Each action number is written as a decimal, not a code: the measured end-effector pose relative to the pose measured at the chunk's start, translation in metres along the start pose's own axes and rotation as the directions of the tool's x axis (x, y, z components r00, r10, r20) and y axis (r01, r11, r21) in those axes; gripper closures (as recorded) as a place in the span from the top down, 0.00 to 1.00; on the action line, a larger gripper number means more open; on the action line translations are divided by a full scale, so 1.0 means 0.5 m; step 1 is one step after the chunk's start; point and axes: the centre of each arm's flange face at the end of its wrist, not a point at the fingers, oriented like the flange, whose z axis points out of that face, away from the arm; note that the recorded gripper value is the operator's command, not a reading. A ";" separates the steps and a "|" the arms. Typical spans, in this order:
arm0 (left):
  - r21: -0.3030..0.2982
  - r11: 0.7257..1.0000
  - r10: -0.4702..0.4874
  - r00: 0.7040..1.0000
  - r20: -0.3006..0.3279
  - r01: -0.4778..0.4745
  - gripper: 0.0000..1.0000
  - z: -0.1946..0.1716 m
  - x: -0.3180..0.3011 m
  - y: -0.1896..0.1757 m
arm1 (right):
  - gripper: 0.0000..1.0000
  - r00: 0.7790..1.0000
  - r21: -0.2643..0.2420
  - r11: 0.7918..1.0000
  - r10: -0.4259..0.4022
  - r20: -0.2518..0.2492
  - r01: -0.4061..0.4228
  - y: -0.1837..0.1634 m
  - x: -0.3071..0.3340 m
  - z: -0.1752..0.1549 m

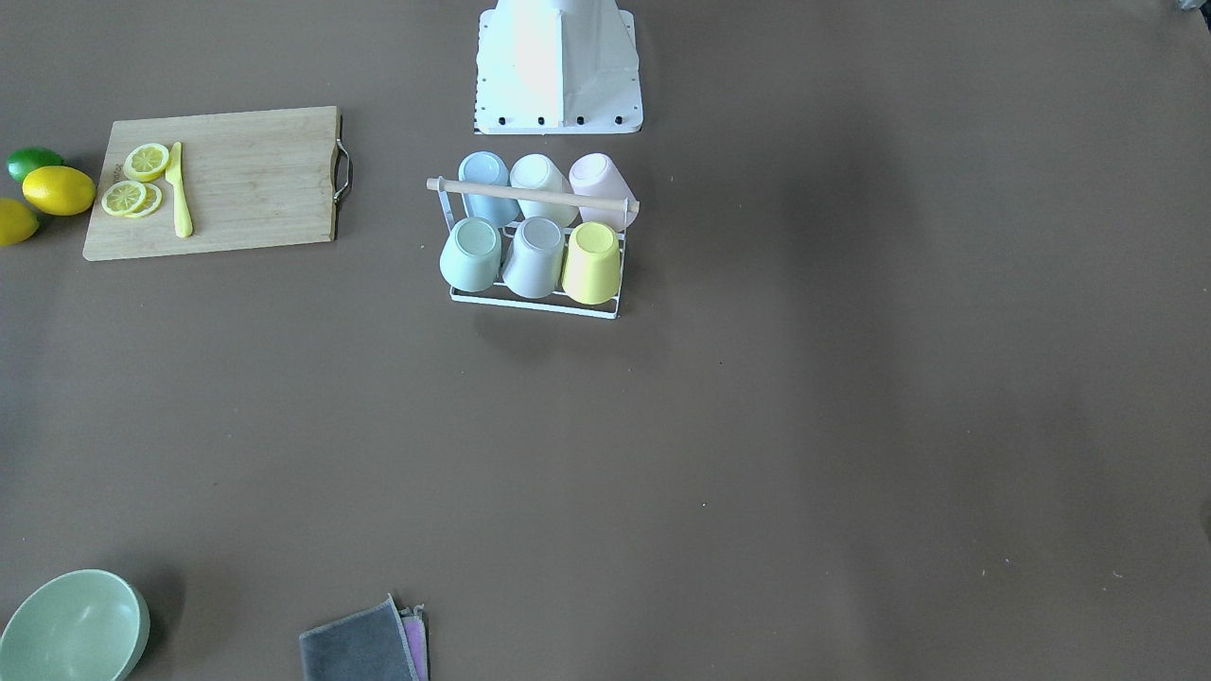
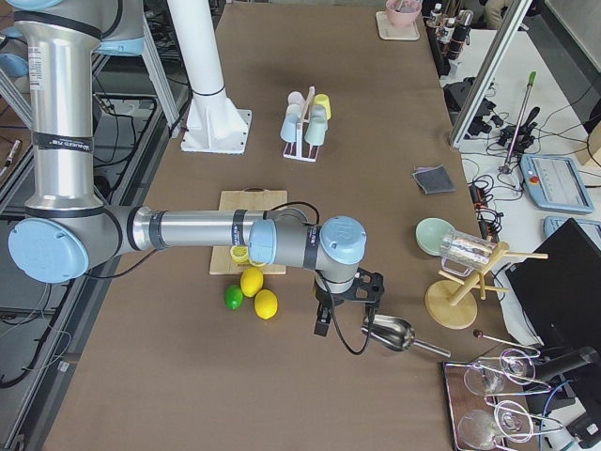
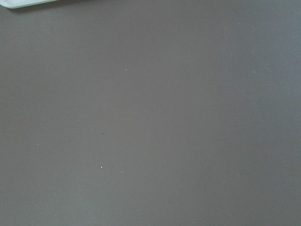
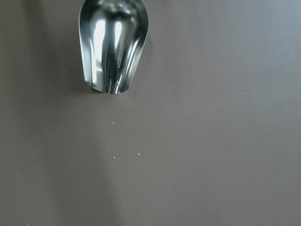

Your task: Place cup on cup holder

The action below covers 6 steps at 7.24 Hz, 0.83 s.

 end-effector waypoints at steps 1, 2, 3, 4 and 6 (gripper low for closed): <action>-0.001 1.000 -0.001 1.000 0.000 0.001 0.98 0.002 -0.001 0.000 | 1.00 1.000 0.000 1.000 0.000 0.000 0.000 0.000 0.000 0.000; 0.001 1.000 0.001 1.000 0.000 -0.001 0.98 0.002 -0.002 -0.002 | 1.00 1.000 0.000 1.000 0.000 0.000 0.000 0.000 0.000 0.000; 0.003 1.000 0.003 1.000 0.001 -0.003 0.98 0.000 -0.001 -0.005 | 1.00 1.000 0.000 1.000 0.000 0.000 0.000 0.000 0.000 0.000; 0.005 1.000 0.004 1.000 0.002 -0.004 0.98 0.000 -0.001 -0.008 | 1.00 1.000 0.000 1.000 -0.001 0.000 0.001 0.000 0.000 0.000; 0.006 1.000 0.003 1.000 0.001 -0.003 0.98 -0.002 -0.002 -0.008 | 1.00 1.000 0.000 1.000 -0.001 0.001 0.001 0.000 0.000 0.000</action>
